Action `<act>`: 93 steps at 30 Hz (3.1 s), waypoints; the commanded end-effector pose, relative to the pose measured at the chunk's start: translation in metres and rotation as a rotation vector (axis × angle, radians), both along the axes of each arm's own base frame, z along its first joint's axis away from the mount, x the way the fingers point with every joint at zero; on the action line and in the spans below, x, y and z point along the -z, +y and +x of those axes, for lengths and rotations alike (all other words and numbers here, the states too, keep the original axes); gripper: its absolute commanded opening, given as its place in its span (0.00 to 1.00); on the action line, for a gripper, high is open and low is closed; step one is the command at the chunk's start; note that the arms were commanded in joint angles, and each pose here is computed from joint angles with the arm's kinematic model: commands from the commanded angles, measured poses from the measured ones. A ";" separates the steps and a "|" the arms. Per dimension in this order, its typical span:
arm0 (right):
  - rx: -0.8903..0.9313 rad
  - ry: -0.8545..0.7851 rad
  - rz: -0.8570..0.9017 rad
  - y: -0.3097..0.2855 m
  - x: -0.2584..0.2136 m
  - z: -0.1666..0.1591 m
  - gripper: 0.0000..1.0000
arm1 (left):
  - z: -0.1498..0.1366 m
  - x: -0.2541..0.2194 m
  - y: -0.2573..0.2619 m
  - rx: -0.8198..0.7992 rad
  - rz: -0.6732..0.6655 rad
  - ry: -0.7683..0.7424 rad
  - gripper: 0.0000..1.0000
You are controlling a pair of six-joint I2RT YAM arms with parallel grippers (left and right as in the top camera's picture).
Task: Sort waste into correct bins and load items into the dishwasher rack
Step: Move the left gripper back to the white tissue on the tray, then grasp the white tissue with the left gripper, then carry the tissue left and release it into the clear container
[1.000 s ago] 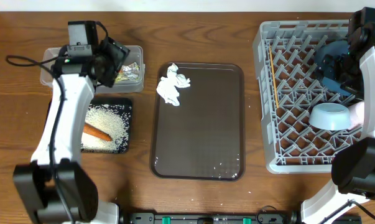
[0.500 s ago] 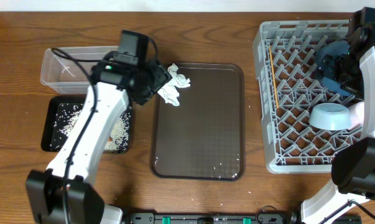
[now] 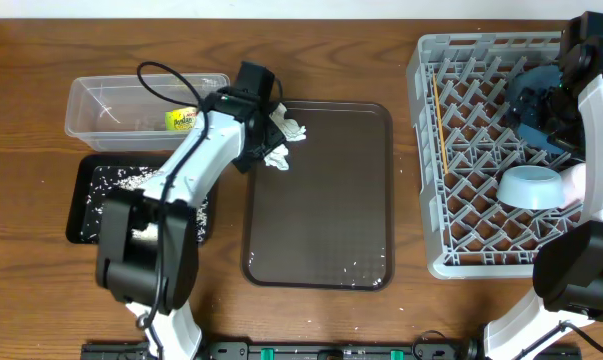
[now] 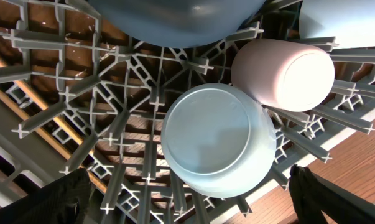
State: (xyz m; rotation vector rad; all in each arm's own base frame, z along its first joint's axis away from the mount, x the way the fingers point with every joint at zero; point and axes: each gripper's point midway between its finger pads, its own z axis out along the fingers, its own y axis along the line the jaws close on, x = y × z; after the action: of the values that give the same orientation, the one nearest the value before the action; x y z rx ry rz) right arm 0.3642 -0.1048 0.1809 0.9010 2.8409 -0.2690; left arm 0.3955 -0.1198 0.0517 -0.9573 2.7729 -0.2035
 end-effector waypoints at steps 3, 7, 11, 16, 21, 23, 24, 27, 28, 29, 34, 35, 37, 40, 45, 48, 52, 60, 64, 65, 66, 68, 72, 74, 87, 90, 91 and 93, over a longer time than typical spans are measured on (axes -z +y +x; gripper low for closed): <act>-0.001 -0.020 -0.015 -0.003 -0.009 -0.002 0.99 | -0.006 0.025 0.003 -0.007 0.036 0.059 0.59; -0.001 -0.020 -0.015 -0.003 -0.009 -0.002 0.99 | -0.009 0.034 -0.001 0.005 0.042 0.079 0.57; -0.001 -0.020 -0.016 -0.003 -0.009 -0.002 0.99 | -0.010 0.034 -0.008 0.023 0.041 0.071 0.57; -0.001 -0.020 -0.016 -0.003 -0.009 -0.002 0.99 | -0.008 0.033 -0.021 0.049 0.035 0.050 0.49; -0.001 -0.020 -0.015 -0.003 -0.009 -0.002 0.99 | -0.009 0.033 -0.026 0.063 0.034 0.045 0.45; -0.001 -0.020 -0.015 -0.003 -0.009 -0.002 0.99 | -0.009 0.033 -0.026 0.062 0.035 0.045 0.43; -0.001 -0.020 -0.015 -0.003 -0.009 -0.002 0.99 | -0.008 0.033 -0.025 0.060 0.042 0.042 0.43; -0.001 -0.020 -0.015 -0.003 -0.009 -0.002 0.99 | -0.006 0.033 -0.019 0.054 0.075 0.031 0.42; -0.001 -0.020 -0.016 -0.003 -0.009 -0.002 0.99 | -0.006 0.033 -0.018 0.052 0.081 0.030 0.42; -0.001 -0.020 -0.015 -0.003 -0.009 -0.002 0.99 | -0.006 0.033 -0.017 0.051 0.087 0.028 0.42; -0.001 -0.020 -0.015 -0.003 -0.009 -0.002 0.99 | -0.004 0.034 -0.010 0.046 0.130 0.019 0.34; -0.001 -0.020 -0.016 -0.003 -0.009 -0.002 0.99 | -0.004 0.034 -0.010 0.046 0.131 0.018 0.33; -0.001 -0.020 -0.015 -0.003 -0.009 -0.002 0.99 | -0.004 0.035 -0.010 0.047 0.131 0.020 0.28; -0.001 -0.020 -0.015 -0.003 -0.009 -0.002 0.99 | -0.007 0.035 -0.014 0.058 0.132 0.022 0.24; -0.001 -0.020 -0.015 -0.003 -0.009 -0.002 0.99 | -0.009 0.035 -0.021 0.080 0.154 0.013 0.19; -0.001 -0.020 -0.016 -0.003 -0.009 -0.002 0.99 | -0.012 0.037 -0.023 0.093 0.179 0.006 0.14; -0.001 -0.020 -0.015 -0.003 -0.009 -0.002 0.99 | -0.018 0.039 -0.026 0.107 0.188 0.019 0.06; -0.001 -0.020 -0.016 -0.003 -0.009 -0.002 0.99 | -0.020 -0.010 -0.037 0.128 0.150 -0.074 0.06; -0.001 -0.020 -0.015 -0.003 -0.009 -0.002 0.99 | -0.008 -0.066 -0.038 0.101 0.103 -0.239 0.06; -0.001 -0.020 -0.016 -0.003 -0.009 -0.002 0.99 | -0.004 -0.081 -0.033 0.083 0.108 -0.283 0.06; -0.001 -0.020 -0.015 -0.003 -0.009 -0.002 0.99 | -0.001 -0.094 -0.026 0.062 0.118 -0.325 0.06; -0.001 -0.020 -0.016 -0.003 -0.009 -0.002 0.99 | 0.004 -0.124 -0.004 -0.003 0.158 -0.414 0.06; -0.001 -0.020 -0.016 -0.003 -0.009 -0.002 0.99 | 0.010 -0.161 0.045 -0.136 0.232 -0.514 0.06; -0.001 -0.020 -0.015 -0.003 -0.009 -0.002 0.99 | 0.013 -0.166 0.070 -0.199 0.271 -0.524 0.06; -0.001 -0.020 -0.015 -0.003 -0.009 -0.002 0.99 | 0.041 -0.130 0.175 -0.439 0.365 -0.463 0.06; -0.001 -0.020 -0.016 -0.003 -0.009 -0.002 0.99 | 0.050 -0.120 0.177 -0.391 0.393 -0.457 0.08; -0.001 -0.020 -0.016 -0.003 -0.009 -0.002 0.99 | 0.054 -0.118 0.177 -0.365 0.406 -0.455 0.09; -0.001 -0.020 -0.015 -0.003 -0.009 -0.002 0.99 | 0.058 -0.114 0.176 -0.330 0.417 -0.451 0.13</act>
State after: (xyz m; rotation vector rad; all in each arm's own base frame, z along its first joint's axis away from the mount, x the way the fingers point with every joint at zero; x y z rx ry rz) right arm 0.3641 -0.1048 0.1809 0.9011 2.8412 -0.2691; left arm 0.4500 0.0526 0.1692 -1.1464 2.0628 0.1225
